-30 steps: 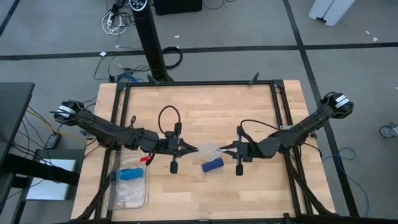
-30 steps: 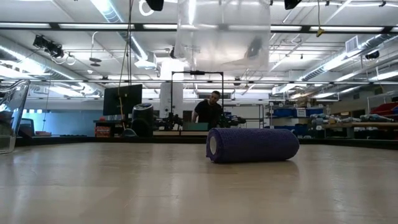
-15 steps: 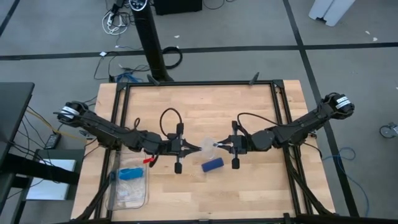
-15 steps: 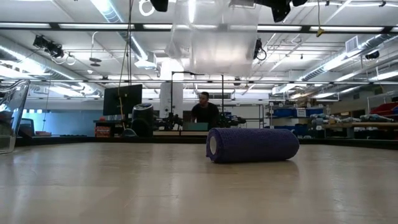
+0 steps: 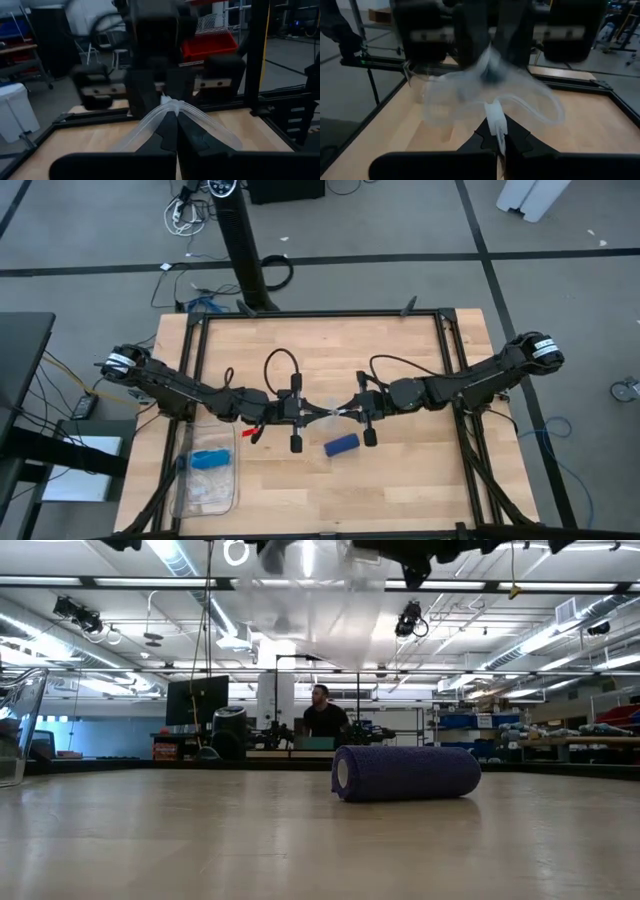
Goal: Roll bandage
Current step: Open the transparent zip bag, then put the blue rolled bandage into the transparent zip bag
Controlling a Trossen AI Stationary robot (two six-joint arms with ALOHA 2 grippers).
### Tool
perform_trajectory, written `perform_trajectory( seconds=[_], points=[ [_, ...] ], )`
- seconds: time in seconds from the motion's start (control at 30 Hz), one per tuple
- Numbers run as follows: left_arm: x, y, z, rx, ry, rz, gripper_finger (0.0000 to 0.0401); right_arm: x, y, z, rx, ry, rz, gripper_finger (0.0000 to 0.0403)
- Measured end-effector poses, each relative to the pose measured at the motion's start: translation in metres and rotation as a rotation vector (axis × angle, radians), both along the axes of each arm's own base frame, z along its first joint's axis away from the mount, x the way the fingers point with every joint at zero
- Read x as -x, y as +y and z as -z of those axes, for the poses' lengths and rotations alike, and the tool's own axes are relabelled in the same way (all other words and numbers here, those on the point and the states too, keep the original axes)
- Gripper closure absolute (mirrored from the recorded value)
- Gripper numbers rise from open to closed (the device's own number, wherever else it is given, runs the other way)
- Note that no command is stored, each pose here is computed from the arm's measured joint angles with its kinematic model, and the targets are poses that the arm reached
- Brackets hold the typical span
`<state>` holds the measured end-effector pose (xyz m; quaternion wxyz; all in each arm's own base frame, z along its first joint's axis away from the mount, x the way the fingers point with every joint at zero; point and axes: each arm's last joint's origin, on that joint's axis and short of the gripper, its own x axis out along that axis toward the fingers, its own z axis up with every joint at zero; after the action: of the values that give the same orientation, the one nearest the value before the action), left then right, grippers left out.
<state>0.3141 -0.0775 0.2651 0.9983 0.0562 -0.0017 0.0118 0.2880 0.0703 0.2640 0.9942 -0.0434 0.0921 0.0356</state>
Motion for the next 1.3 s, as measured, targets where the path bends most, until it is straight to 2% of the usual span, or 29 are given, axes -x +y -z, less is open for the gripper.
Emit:
perform_trajectory(
  seconds=[0.27, 0.43, 0.7, 0.93, 1.17, 1.3],
  points=[
    [-0.005, 0.000, 0.008, 0.008, 0.025, 0.008, 0.0401, -0.010, -0.002, -0.003, 0.017, 0.051, -0.018, 0.0401],
    [-0.005, 0.000, 0.009, -0.031, 0.037, 0.003, 0.0401, -0.010, -0.002, 0.000, 0.011, 0.076, 0.000, 0.0393],
    [0.002, -0.001, 0.025, -0.249, 0.235, -0.187, 0.0401, 0.003, -0.010, 0.018, 0.044, 0.306, 0.217, 0.0346],
    [0.010, -0.013, 0.029, -0.436, 0.306, -0.309, 0.0401, 0.011, -0.008, 0.027, 0.063, 0.411, 0.251, 0.0294],
    [0.015, -0.020, 0.033, -0.503, 0.352, -0.368, 0.0401, 0.024, -0.003, 0.026, 0.156, 0.446, 0.328, 0.0250],
    [0.015, -0.019, 0.039, -0.530, 0.397, -0.405, 0.0401, 0.031, 0.003, 0.024, 0.147, 0.461, 0.317, 0.0227]
  ],
)
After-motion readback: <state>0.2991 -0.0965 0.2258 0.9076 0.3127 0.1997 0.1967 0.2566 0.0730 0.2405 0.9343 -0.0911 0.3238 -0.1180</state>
